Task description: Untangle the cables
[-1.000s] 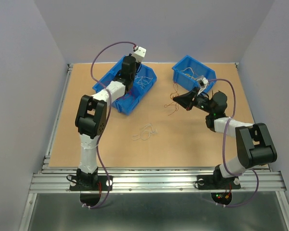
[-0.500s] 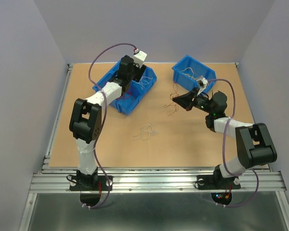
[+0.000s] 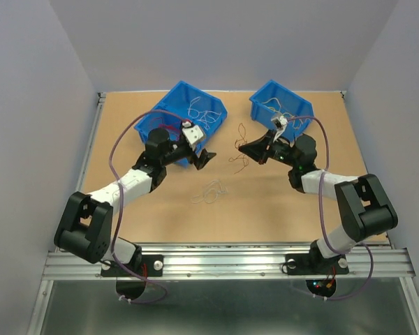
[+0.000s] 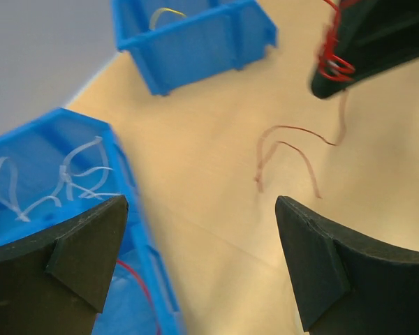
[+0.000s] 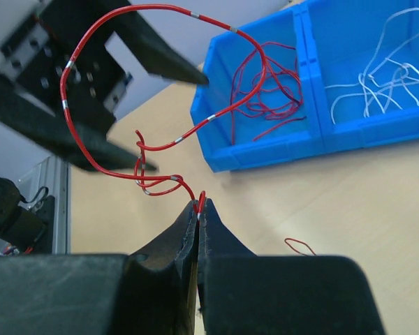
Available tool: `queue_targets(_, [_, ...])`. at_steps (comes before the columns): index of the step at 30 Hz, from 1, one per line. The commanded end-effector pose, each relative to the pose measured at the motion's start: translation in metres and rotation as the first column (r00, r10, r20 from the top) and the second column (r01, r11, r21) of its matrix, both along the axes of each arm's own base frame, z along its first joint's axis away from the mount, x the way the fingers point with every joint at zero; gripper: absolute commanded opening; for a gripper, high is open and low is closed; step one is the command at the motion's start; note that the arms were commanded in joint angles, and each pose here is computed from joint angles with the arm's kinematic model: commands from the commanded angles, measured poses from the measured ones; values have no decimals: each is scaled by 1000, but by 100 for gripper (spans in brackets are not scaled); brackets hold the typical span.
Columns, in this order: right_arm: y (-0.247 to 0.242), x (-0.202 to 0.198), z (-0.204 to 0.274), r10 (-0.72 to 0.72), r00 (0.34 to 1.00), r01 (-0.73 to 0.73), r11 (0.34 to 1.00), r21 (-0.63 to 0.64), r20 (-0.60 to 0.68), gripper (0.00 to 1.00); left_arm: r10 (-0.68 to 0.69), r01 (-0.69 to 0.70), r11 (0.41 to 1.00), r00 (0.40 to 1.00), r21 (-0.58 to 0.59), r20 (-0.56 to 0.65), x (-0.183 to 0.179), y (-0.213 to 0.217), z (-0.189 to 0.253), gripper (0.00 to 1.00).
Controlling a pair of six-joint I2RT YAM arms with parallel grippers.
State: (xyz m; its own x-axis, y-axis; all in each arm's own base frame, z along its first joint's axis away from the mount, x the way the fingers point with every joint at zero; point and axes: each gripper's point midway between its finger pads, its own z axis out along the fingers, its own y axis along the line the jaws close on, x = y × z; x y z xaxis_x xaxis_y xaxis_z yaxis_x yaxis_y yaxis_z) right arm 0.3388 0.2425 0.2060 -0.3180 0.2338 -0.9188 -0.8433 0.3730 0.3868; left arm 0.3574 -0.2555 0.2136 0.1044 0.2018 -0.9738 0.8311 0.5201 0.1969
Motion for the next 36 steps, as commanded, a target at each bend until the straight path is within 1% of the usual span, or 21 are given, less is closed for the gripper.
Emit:
queue_targets(1, [24, 9, 48, -35, 991, 26, 997, 70, 130, 1, -194, 200, 979, 972, -33, 128, -39, -22, 7, 99])
queue_targets(2, [29, 8, 51, -46, 990, 36, 996, 79, 134, 1, -211, 217, 976, 967, -28, 140, -44, -25, 4, 98])
queue_targets(3, [30, 12, 56, -91, 987, 79, 992, 97, 134, 1, -246, 254, 967, 956, -28, 162, -53, -33, 6, 98])
queue_targets(4, [41, 4, 60, -82, 984, 66, 992, 104, 158, 0, -265, 272, 962, 949, -17, 169, -58, -36, 1, 98])
queue_targets(6, [46, 2, 67, -116, 978, 93, 987, 132, 172, 1, -307, 313, 950, 936, -9, 172, -68, -43, -2, 98])
queue_targets(7, [53, -7, 72, -104, 975, 74, 985, 158, 196, 1, -327, 333, 943, 929, -5, 175, -74, -47, -3, 98])
queue_targets(9, [57, -15, 76, -101, 976, 62, 978, 200, 192, 0, -353, 359, 933, 919, -4, 178, -81, -48, -4, 95])
queue_targets(10, [55, -18, 87, -108, 969, 53, 970, 238, 224, 0, -357, 364, 932, 917, -5, 175, -82, -48, -4, 93])
queue_targets(13, [58, -26, 86, -73, 971, 12, 964, 264, 226, 0, -364, 372, 928, 913, -11, 183, -87, -47, 1, 90])
queue_targets(15, [62, -25, 84, -49, 974, -10, 965, 261, 221, 1, -367, 377, 926, 910, -14, 191, -90, -46, 4, 81])
queue_targets(16, [64, -26, 86, -42, 975, -19, 963, 270, 220, 1, -365, 375, 927, 910, -17, 196, -91, -46, 6, 71])
queue_targets(17, [65, -27, 87, -36, 975, -26, 961, 274, 221, 1, -352, 363, 932, 916, -23, 192, -89, -45, 8, 69])
queue_targets(21, [72, -30, 88, 1, 977, -65, 953, 295, 212, 0, -300, 314, 948, 934, -46, 197, -81, -43, 14, 69])
queue_targets(23, [75, -31, 88, 8, 976, -75, 950, 302, 217, 1, -298, 313, 949, 935, -51, 195, -81, -42, 12, 67])
queue_targets(26, [81, -36, 89, 24, 975, -95, 944, 315, 222, 1, -278, 294, 954, 942, -61, 189, -76, -43, 13, 63])
queue_targets(29, [85, -38, 89, 34, 974, -107, 941, 322, 225, 1, -232, 246, 967, 957, -63, 176, -65, -41, 9, 58])
queue_targets(36, [92, -39, 89, 45, 974, -119, 937, 328, 224, 1, -243, 255, 965, 959, -67, 147, -63, -45, 3, 49])
